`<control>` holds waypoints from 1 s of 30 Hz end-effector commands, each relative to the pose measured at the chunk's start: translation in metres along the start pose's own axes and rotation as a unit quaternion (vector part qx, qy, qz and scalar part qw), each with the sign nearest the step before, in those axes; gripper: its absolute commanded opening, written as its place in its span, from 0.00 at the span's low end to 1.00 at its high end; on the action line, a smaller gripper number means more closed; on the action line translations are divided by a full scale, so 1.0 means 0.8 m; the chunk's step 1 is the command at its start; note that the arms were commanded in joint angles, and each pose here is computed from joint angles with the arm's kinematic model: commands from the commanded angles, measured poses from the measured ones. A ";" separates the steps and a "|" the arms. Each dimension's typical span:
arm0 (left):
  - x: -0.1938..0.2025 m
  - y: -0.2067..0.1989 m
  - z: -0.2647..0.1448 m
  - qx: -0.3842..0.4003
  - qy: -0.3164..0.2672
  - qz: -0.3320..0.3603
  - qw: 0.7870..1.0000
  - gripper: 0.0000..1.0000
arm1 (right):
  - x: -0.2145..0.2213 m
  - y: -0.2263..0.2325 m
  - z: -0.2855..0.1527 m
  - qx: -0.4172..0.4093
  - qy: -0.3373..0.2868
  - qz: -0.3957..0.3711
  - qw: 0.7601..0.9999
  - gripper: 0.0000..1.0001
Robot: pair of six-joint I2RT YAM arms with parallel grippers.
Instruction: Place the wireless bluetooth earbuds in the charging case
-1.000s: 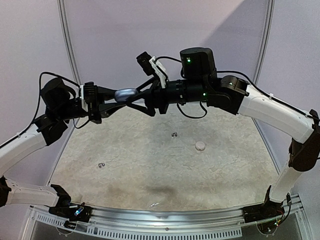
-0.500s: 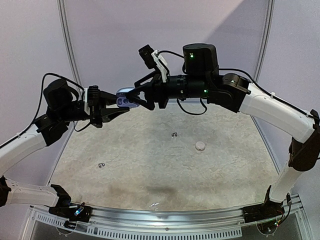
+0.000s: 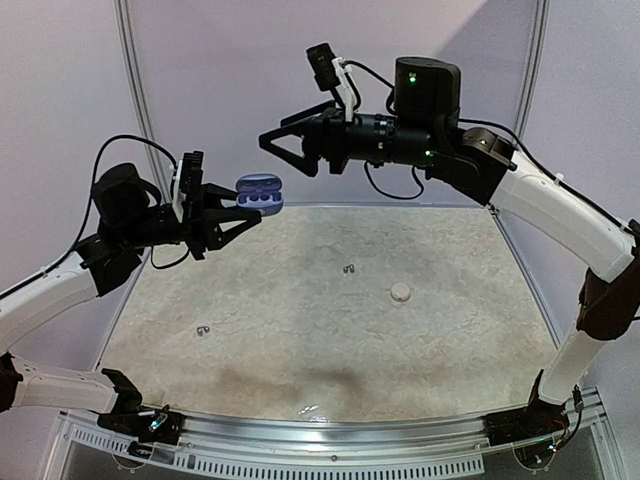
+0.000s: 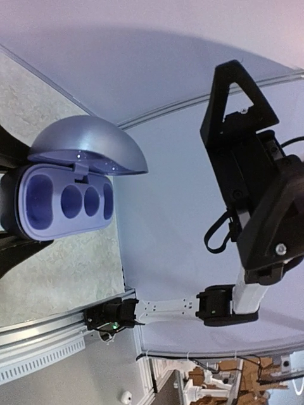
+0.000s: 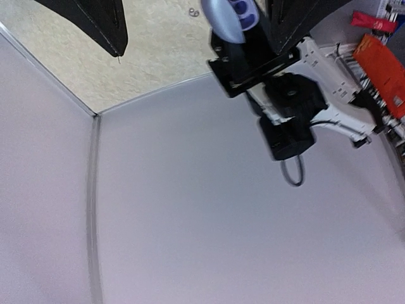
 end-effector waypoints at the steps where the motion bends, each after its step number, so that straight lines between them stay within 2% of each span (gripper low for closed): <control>1: 0.014 0.014 -0.006 -0.077 -0.001 -0.059 0.995 0.00 | 0.007 -0.081 -0.040 0.164 0.019 0.113 0.980 0.77; 5: 0.020 0.025 -0.010 -0.126 0.006 -0.052 0.991 0.00 | 0.090 -0.162 -0.055 0.300 0.107 0.261 0.911 0.60; 7: 0.023 0.028 -0.012 -0.140 0.009 -0.042 0.989 0.00 | 0.130 -0.194 -0.051 0.333 0.145 0.303 0.881 0.57; 9: 0.026 0.032 -0.013 -0.150 0.012 -0.040 0.988 0.00 | 0.160 -0.216 -0.034 0.349 0.173 0.315 0.865 0.58; 12: 0.031 0.034 -0.014 -0.156 0.016 -0.039 0.987 0.00 | 0.199 -0.243 -0.011 0.342 0.197 0.336 0.855 0.59; 13: 0.032 0.034 -0.014 -0.157 0.016 -0.037 0.987 0.00 | 0.229 -0.255 0.000 0.334 0.210 0.355 0.848 0.60; 17: 0.035 0.036 -0.019 -0.166 0.014 -0.031 0.985 0.00 | 0.307 -0.292 0.018 0.318 0.201 0.459 0.805 0.57; 21: 0.038 0.038 -0.024 -0.174 0.014 -0.027 0.984 0.00 | 0.363 -0.315 0.029 0.324 0.190 0.517 0.769 0.55; 30: 0.044 0.039 -0.033 -0.186 0.011 -0.020 0.982 0.00 | 0.416 -0.328 0.005 0.420 0.199 0.556 0.689 0.56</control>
Point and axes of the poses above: each gripper's point midway between its finger pads, its own z axis out along the fingers, its own y axis along the line the jaws close on, x = y × z, the point moved 9 cm from there along -z, back along the fingers, and after that the axes turned 8 degrees about -z, right-handed, at the moved point
